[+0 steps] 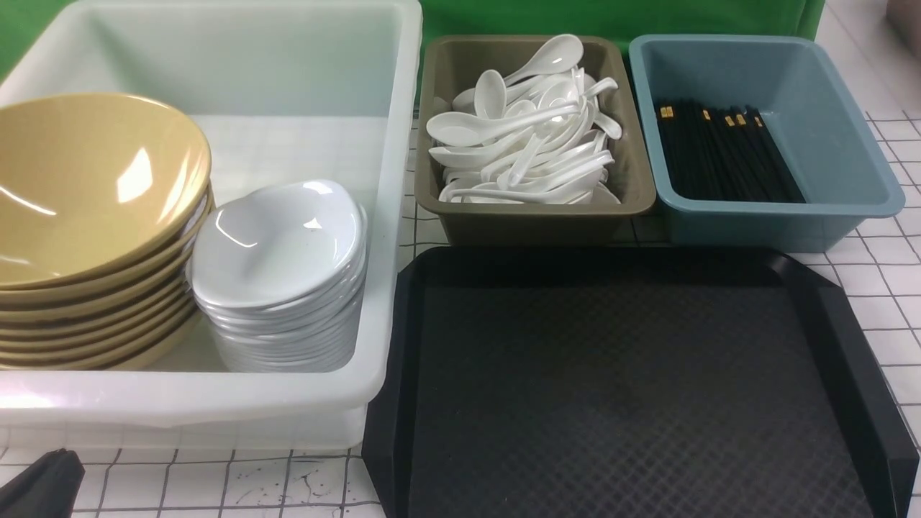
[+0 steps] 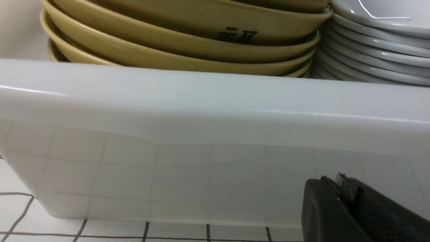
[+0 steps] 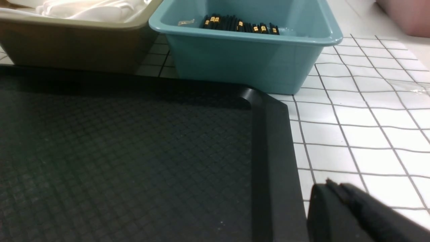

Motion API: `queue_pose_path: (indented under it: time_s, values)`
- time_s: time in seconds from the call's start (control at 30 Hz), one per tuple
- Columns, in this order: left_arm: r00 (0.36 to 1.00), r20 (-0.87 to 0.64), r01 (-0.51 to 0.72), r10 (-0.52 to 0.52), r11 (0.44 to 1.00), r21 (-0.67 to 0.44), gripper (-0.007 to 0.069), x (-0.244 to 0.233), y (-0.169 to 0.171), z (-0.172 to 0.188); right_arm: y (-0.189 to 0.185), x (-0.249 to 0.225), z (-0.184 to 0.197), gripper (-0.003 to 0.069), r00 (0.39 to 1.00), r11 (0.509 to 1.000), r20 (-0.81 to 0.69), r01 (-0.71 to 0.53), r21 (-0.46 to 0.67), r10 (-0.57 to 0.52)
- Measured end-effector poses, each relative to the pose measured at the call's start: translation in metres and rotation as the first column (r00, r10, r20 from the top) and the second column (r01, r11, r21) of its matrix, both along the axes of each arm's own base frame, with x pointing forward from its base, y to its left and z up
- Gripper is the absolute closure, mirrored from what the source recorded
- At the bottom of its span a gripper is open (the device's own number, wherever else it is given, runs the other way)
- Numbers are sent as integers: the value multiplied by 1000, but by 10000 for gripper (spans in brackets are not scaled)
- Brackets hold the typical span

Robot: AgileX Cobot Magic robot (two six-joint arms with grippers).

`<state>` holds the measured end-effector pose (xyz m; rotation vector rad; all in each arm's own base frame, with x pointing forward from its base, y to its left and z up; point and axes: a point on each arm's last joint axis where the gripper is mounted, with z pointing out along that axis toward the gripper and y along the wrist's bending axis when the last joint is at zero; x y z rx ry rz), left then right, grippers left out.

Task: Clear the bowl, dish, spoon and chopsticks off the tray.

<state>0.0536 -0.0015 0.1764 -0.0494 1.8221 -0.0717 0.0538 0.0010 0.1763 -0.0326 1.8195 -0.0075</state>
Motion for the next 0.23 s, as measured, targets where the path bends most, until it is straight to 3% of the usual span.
queue_pose_path:
  time_s: [0.23]
  values:
    - [1000,0,0,0,1000,0,637,0,0,0,0,0,0,600,1000,1000,0,0,0,0]
